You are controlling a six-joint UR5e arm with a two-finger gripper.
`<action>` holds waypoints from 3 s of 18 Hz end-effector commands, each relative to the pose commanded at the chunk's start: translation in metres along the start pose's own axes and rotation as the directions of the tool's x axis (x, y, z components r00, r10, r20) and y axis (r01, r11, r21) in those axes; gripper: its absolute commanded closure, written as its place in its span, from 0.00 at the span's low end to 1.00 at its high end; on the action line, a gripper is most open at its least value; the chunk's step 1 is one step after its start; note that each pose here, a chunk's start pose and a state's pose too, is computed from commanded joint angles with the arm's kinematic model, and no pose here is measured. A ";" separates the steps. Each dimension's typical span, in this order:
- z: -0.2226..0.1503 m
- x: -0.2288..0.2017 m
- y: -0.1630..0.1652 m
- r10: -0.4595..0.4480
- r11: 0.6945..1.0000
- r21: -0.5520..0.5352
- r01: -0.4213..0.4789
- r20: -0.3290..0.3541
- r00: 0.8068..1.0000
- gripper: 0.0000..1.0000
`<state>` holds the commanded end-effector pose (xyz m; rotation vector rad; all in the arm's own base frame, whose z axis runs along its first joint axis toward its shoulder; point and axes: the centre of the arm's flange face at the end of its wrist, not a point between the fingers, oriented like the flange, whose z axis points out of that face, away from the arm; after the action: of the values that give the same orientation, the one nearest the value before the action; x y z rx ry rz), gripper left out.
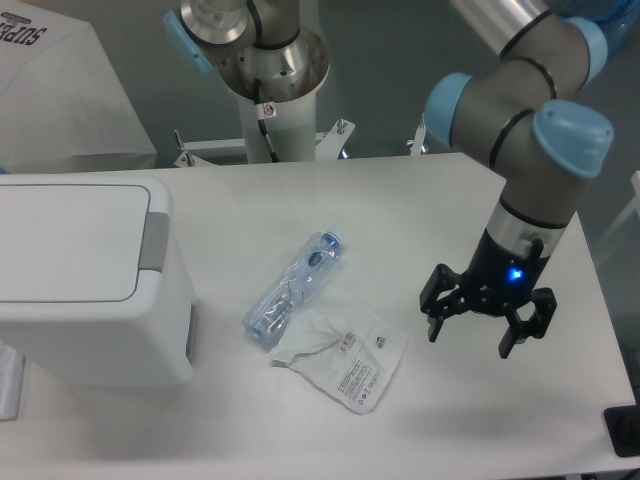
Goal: Open the trash can
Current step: 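Move the open gripper over the bottle toward the trash bin lid, then lower the gripper fingers onto the lid edge of the white bin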
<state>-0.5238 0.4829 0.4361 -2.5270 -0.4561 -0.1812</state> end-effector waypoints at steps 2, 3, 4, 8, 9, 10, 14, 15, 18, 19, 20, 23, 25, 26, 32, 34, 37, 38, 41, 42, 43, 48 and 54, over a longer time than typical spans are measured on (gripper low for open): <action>-0.005 0.026 -0.012 -0.015 1.000 0.015 0.015 -0.013 1.000 0.00; -0.006 0.045 -0.017 -0.017 1.000 0.016 0.018 -0.020 1.000 0.00; -0.007 0.065 -0.021 -0.017 1.000 0.018 0.017 -0.029 0.999 0.00; -0.010 0.138 -0.029 -0.005 1.000 0.021 0.007 -0.076 0.997 0.00; -0.014 0.151 -0.027 -0.010 1.000 0.028 0.012 -0.095 0.995 0.00; -0.020 0.162 -0.023 -0.008 0.999 0.038 0.013 -0.114 0.993 0.00; -0.029 0.186 0.005 -0.013 0.999 0.043 0.020 -0.153 0.988 0.00; -0.029 0.190 0.011 -0.015 0.999 0.038 0.022 -0.155 0.988 0.00; -0.033 0.202 0.021 -0.002 0.999 0.037 0.008 -0.158 0.987 0.00; -0.033 0.205 0.024 -0.002 0.999 0.034 0.008 -0.160 0.987 0.00; -0.030 0.208 0.028 -0.002 1.000 0.028 0.006 -0.165 0.986 0.00; -0.015 0.233 0.034 0.019 1.000 0.002 -0.019 -0.193 0.981 0.00; -0.003 0.244 0.040 0.024 0.999 -0.020 -0.029 -0.210 0.977 0.00; 0.000 0.245 0.044 0.022 0.999 -0.028 -0.028 -0.212 0.977 0.00; 0.008 0.251 0.052 0.034 0.999 -0.027 -0.040 -0.213 0.976 0.00; 0.007 0.251 0.052 0.033 0.999 -0.025 -0.039 -0.214 0.976 0.00; 0.007 0.251 0.052 0.029 0.999 -0.027 -0.036 -0.214 0.976 0.00; 0.006 0.252 0.051 0.028 0.999 -0.026 -0.035 -0.215 0.976 0.00; 0.005 0.252 0.051 0.027 0.999 -0.021 -0.032 -0.214 0.976 0.00; 0.004 0.253 0.051 0.027 0.999 -0.021 -0.032 -0.214 0.976 0.00; 0.005 0.253 0.052 0.024 0.999 -0.022 -0.030 -0.217 0.976 0.00; 0.007 0.259 0.054 0.030 0.999 -0.027 -0.036 -0.222 0.975 0.00; 0.011 0.264 0.055 0.036 0.998 -0.035 -0.045 -0.227 0.973 0.00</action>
<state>-0.2568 0.5203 0.4576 -2.5133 -0.3126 -0.4616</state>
